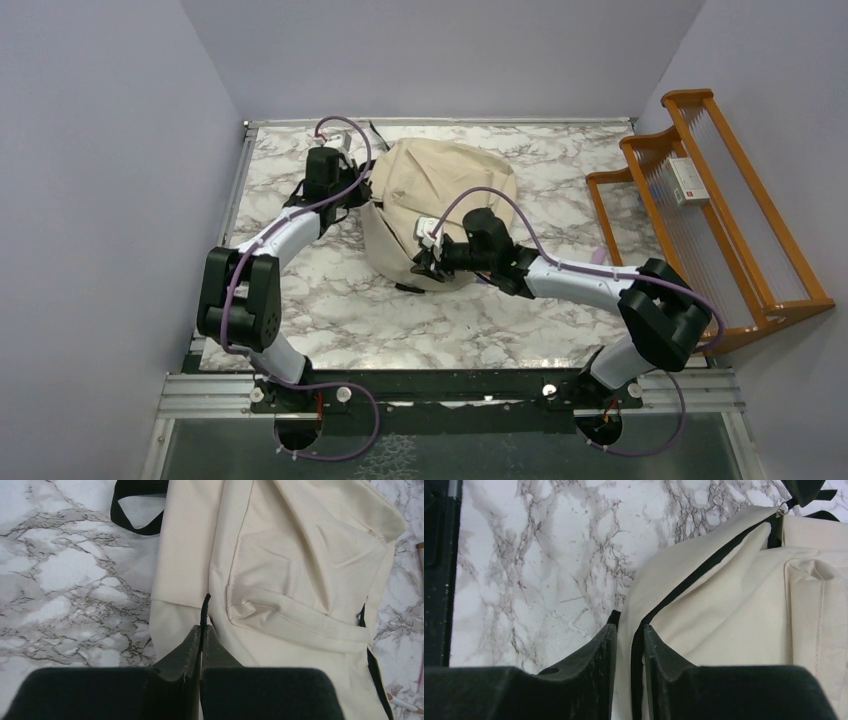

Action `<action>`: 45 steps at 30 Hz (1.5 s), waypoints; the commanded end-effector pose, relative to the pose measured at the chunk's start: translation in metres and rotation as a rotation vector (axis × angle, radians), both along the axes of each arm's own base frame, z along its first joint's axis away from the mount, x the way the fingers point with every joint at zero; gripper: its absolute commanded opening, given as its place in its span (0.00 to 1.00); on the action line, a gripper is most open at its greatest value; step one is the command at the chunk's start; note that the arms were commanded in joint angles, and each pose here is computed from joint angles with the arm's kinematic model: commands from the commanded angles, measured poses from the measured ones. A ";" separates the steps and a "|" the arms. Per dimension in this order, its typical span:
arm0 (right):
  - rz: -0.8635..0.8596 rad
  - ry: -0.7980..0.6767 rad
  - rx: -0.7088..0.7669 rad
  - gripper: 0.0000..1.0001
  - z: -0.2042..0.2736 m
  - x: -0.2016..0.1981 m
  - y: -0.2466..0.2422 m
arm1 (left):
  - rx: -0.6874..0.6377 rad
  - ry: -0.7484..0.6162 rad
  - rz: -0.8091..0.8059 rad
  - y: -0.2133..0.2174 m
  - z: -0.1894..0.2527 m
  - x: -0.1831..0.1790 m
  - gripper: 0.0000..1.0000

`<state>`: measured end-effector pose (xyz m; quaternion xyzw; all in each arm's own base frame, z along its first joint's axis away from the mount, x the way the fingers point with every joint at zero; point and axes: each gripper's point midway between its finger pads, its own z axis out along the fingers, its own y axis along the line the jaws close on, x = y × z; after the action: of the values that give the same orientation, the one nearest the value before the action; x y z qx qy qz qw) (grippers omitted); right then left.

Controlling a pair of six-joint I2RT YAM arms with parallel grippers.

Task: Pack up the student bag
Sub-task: Zip the student bag at the center of the board.

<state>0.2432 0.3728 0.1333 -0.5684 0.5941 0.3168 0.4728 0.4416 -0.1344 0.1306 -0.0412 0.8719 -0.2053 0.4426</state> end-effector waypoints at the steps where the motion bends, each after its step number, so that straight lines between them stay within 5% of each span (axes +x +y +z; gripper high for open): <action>1: -0.004 0.080 0.109 0.35 0.029 -0.016 0.010 | -0.083 -0.184 -0.035 0.003 0.051 -0.003 0.00; 14: -0.301 0.213 0.273 0.51 0.067 0.028 0.019 | -0.220 -0.123 -0.119 -0.010 0.020 -0.094 0.00; 20: -0.208 0.259 0.228 0.56 0.061 0.026 0.047 | -0.233 -0.118 -0.117 -0.011 0.020 -0.099 0.00; 37: -0.305 0.057 -0.001 0.64 -0.007 0.060 0.078 | -0.250 -0.147 -0.141 -0.019 0.049 -0.081 0.00; 41: -0.333 0.041 -0.014 0.57 -0.017 0.066 0.077 | -0.259 -0.153 -0.151 -0.023 0.055 -0.077 0.00; 45: -0.279 0.051 0.027 0.30 -0.012 0.056 0.082 | -0.250 -0.150 -0.160 -0.027 0.054 -0.074 0.00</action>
<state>0.3020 0.4484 0.1172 -0.4619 0.6900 0.2628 0.4914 0.3593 -0.1484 0.1584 -0.0337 0.8246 -0.3265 0.4607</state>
